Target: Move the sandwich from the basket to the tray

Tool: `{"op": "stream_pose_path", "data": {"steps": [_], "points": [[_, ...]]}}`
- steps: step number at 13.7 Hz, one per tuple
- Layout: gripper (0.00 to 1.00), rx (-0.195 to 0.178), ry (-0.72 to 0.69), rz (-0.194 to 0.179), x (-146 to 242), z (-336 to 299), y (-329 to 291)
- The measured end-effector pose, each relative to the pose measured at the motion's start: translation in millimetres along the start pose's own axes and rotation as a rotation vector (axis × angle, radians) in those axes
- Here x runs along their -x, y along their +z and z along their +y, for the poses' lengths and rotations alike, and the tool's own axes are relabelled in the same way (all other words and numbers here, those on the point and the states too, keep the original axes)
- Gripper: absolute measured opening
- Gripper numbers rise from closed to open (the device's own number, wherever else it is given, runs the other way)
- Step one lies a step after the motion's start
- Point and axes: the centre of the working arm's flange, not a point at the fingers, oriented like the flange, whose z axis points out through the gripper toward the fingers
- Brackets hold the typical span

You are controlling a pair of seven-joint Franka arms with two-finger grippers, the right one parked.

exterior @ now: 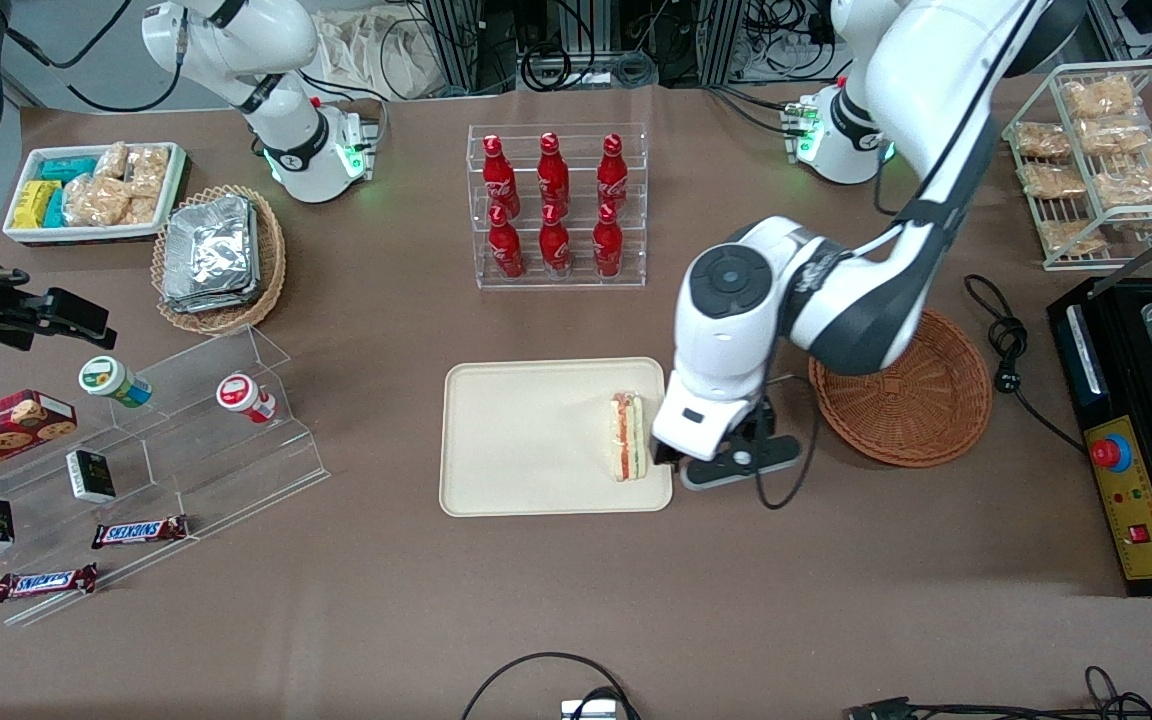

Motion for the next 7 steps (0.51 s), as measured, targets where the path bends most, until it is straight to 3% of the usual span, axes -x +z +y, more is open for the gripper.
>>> {"op": "stream_pose_path", "data": {"steps": [4, 7], "points": [[1.0, -0.056, -0.076, 0.024, -30, -43, -30], [1.0, -0.05, -0.105, -0.013, -69, -106, -58]]}}
